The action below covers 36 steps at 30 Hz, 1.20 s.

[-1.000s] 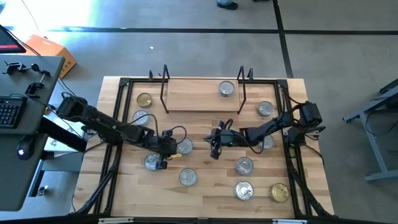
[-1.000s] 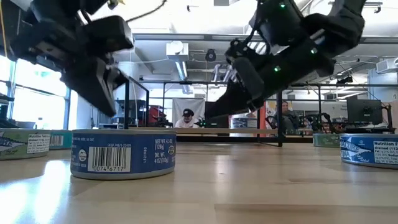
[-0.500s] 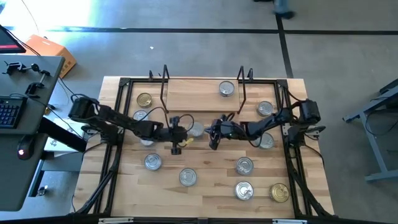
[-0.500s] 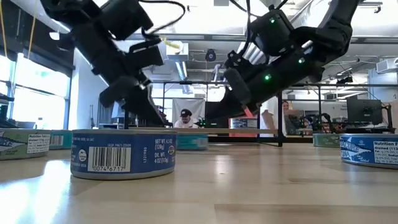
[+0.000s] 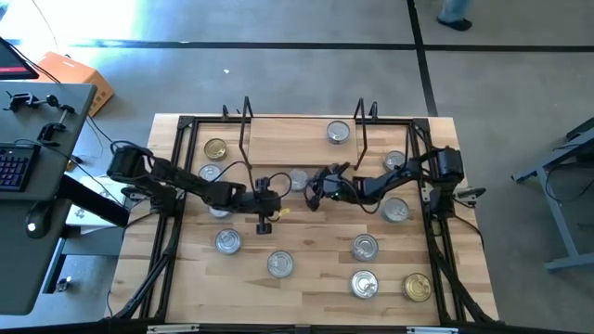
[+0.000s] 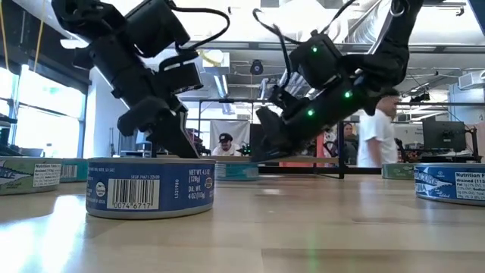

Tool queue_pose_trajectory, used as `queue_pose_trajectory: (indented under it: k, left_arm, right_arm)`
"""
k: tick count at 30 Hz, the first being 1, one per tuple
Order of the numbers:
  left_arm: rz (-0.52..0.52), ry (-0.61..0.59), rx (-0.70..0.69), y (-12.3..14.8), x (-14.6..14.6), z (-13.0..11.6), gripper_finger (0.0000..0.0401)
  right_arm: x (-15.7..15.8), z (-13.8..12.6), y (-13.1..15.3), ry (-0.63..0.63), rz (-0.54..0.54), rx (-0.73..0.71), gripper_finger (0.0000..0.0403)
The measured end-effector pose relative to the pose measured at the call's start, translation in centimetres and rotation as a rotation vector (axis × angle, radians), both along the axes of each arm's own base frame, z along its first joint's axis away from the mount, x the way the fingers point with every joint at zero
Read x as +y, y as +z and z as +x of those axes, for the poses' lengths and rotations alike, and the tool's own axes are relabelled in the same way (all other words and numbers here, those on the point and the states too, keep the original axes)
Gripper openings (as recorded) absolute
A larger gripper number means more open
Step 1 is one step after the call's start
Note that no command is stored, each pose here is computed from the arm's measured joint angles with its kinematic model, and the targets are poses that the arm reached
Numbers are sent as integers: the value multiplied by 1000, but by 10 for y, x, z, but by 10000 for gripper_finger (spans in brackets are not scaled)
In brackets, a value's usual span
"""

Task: Stack canned seafood by type on shelf
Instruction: Put the light blue tuna can on the shelf

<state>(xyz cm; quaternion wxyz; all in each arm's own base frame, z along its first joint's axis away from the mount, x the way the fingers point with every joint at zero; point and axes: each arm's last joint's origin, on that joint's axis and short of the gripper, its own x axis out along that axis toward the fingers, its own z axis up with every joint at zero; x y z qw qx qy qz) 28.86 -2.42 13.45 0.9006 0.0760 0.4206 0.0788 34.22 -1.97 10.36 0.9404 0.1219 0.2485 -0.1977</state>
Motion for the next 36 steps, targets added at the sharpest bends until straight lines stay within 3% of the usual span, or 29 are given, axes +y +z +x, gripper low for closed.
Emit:
queue_pose_trajectory:
  k: [4, 7, 11, 17, 22, 24, 30, 36]
  left_arm:
    - [-8, 39, -22, 6, -2, -2, 0]
    - [-15, 36, -57, 15, -8, -4, 0]
    - [-30, 5, -50, 17, -13, -7, 0]
    - [-141, -98, -1, 6, -18, -4, 0]
    - [-130, -131, 9, -8, -18, 3, 0]
    - [-124, -158, 11, -15, -17, 6, 0]
    - [-59, -120, -26, -25, -3, 15, 0]
    - [160, 162, -6, -5, 14, 2, 0]
  right_arm:
    - [18, 6, 5, 322, 99, -8, 0]
    - [30, 8, 9, 415, 74, -22, 0]
    - [35, 10, 15, 366, 31, -33, 0]
    - [33, 8, 21, 243, 5, -29, 0]
    - [25, -3, 21, 44, -28, 87, 0]
    - [20, -7, 15, 25, 7, 149, 0]
    - [25, -9, 4, 200, 180, 206, 0]
    - [51, -13, 7, 451, 183, 259, 0]
